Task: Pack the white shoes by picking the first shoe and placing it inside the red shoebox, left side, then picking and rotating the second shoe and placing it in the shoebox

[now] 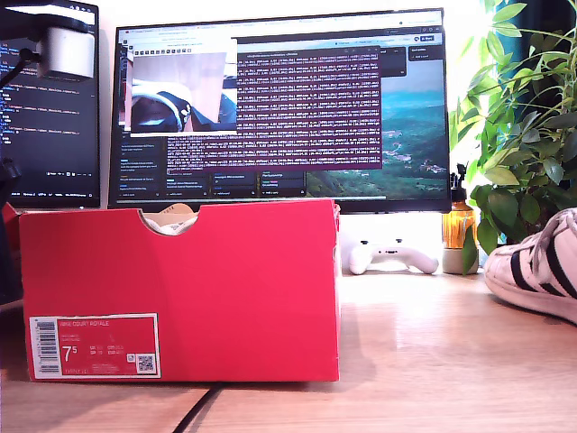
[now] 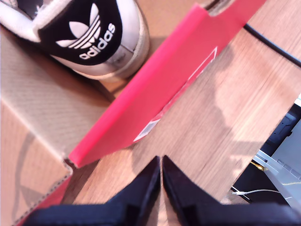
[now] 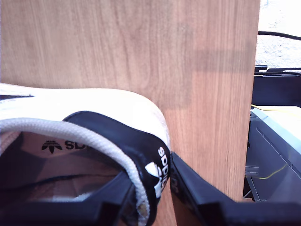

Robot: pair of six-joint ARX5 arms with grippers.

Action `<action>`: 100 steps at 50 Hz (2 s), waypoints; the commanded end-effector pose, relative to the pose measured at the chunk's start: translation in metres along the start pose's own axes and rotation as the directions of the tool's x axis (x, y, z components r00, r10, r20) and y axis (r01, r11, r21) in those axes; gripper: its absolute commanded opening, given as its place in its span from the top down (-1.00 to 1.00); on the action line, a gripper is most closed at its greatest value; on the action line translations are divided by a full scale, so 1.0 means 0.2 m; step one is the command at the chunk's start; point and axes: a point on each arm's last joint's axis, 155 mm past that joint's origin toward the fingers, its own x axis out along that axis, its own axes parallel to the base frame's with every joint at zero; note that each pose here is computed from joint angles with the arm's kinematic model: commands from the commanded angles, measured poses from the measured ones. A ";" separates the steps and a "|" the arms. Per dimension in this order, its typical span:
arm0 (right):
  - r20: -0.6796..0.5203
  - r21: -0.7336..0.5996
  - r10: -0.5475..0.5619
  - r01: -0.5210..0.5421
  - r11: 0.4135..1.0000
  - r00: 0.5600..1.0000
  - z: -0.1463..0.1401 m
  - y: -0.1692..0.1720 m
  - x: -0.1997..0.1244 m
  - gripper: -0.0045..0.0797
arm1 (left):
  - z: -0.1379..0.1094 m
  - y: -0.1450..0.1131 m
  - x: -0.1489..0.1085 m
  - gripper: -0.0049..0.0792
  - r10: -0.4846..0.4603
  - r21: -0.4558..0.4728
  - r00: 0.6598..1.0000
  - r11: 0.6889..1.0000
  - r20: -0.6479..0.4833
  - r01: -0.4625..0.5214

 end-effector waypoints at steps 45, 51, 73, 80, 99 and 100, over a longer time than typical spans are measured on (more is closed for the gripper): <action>0.117 -0.214 0.138 -0.110 0.971 0.984 0.14 0.04 -0.32 0.92 | -0.01 -0.01 0.02 0.93 -0.006 0.013 1.000 1.000 -0.010 0.006; 0.151 -0.310 0.188 -0.134 0.941 0.971 0.18 0.09 -0.43 0.92 | -0.01 -0.01 0.02 0.93 -0.005 0.013 1.000 1.000 -0.010 0.005; 0.201 -0.709 0.432 -0.174 0.683 0.879 0.26 0.33 -0.91 0.92 | -0.01 -0.01 0.02 0.93 -0.006 0.013 1.000 1.000 -0.010 0.006; 0.198 -0.774 0.512 -0.187 0.605 0.836 0.27 0.39 -1.07 0.92 | -0.01 -0.01 0.02 0.93 -0.006 0.013 1.000 1.000 -0.010 0.006; 0.083 -0.923 0.664 -0.195 0.333 0.743 0.17 0.54 -1.27 0.92 | -0.01 -0.01 0.02 0.93 -0.006 0.013 1.000 1.000 -0.010 0.006; 0.071 -0.929 0.673 -0.197 0.314 0.736 0.16 0.55 -1.28 0.92 | -0.01 -0.01 0.02 0.93 -0.006 0.013 1.000 1.000 -0.010 0.006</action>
